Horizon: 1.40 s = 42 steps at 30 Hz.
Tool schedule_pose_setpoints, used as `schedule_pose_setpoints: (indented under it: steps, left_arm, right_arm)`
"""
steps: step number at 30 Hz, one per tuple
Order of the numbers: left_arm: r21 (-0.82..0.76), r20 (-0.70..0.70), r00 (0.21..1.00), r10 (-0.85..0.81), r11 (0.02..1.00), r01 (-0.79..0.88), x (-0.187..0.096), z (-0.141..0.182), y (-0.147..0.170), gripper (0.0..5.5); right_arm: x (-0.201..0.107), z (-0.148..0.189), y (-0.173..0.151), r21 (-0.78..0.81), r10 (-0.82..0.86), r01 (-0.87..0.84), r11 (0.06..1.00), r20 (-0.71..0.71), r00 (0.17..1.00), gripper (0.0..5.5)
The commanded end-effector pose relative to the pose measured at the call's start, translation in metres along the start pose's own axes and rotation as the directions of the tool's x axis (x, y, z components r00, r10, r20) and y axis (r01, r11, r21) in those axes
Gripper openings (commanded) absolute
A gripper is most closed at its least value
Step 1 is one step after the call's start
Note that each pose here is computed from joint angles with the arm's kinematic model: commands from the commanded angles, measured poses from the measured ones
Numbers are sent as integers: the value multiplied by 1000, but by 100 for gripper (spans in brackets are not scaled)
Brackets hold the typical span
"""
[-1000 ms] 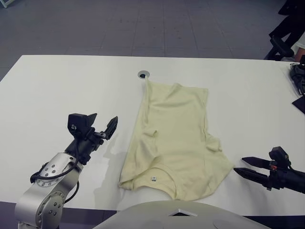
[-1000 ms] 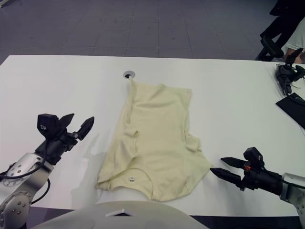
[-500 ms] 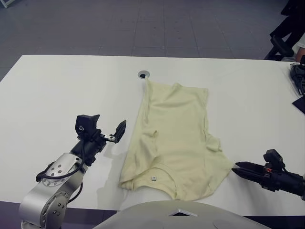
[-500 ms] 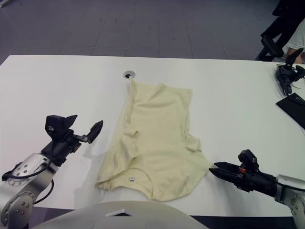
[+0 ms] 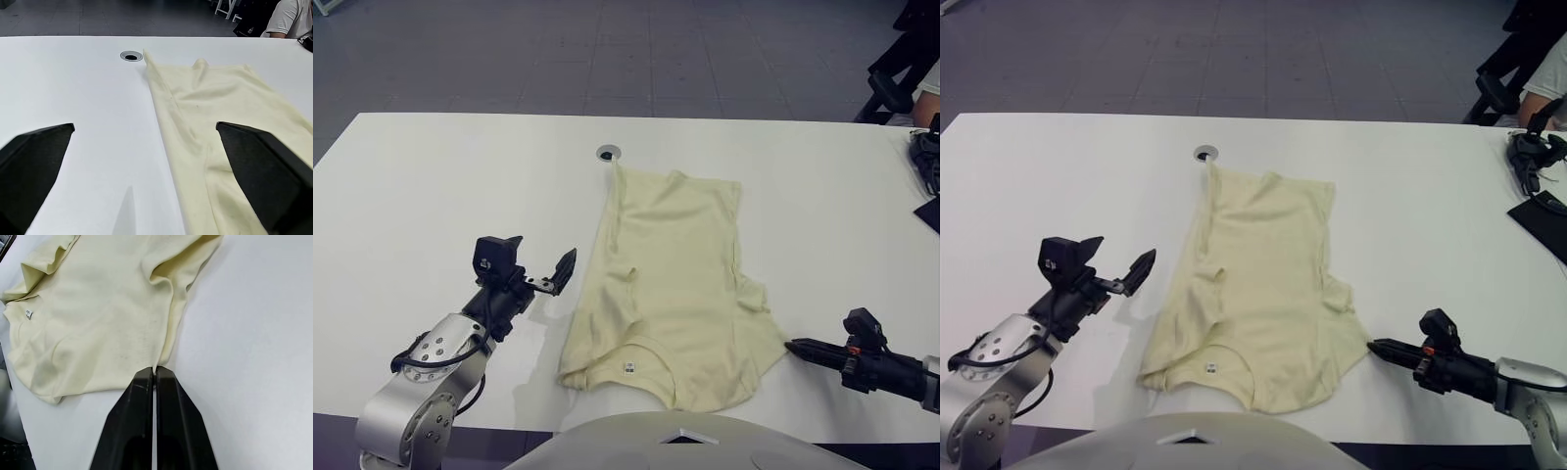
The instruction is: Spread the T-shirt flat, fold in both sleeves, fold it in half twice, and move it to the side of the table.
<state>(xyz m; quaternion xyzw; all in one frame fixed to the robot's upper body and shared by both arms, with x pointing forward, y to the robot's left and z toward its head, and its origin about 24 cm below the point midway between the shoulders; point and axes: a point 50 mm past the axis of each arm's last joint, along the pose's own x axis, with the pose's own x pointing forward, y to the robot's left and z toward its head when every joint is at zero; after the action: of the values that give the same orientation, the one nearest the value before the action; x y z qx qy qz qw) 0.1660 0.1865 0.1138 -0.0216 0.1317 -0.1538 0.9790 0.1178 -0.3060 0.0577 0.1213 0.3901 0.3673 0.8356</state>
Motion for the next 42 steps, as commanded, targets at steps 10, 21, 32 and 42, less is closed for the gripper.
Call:
schedule_pose_setpoints:
  steps: [10, 21, 32, 42]
  left_arm:
    - [-7, -26, 999, -19, 1000, 18, -2, -6, 0, 540]
    - [8, -41, 998, -37, 999, 37, 1, -10, 1, 540]
    - [214, -78, 993, -91, 971, 106, -3, -14, 2, 540]
    - [867, -348, 878, -329, 244, 435, -46, -55, 23, 540]
  right_arm:
    - [29, 50, 40, -108, 248, -235, 966, 123, 961, 1]
    - [72, 40, 55, -166, 276, -257, 952, 108, 955, 26]
    - [55, 53, 45, -126, 194, -167, 978, 256, 947, 189]
    - [16, 30, 10, -959, -43, 215, 186, 210, 977, 361]
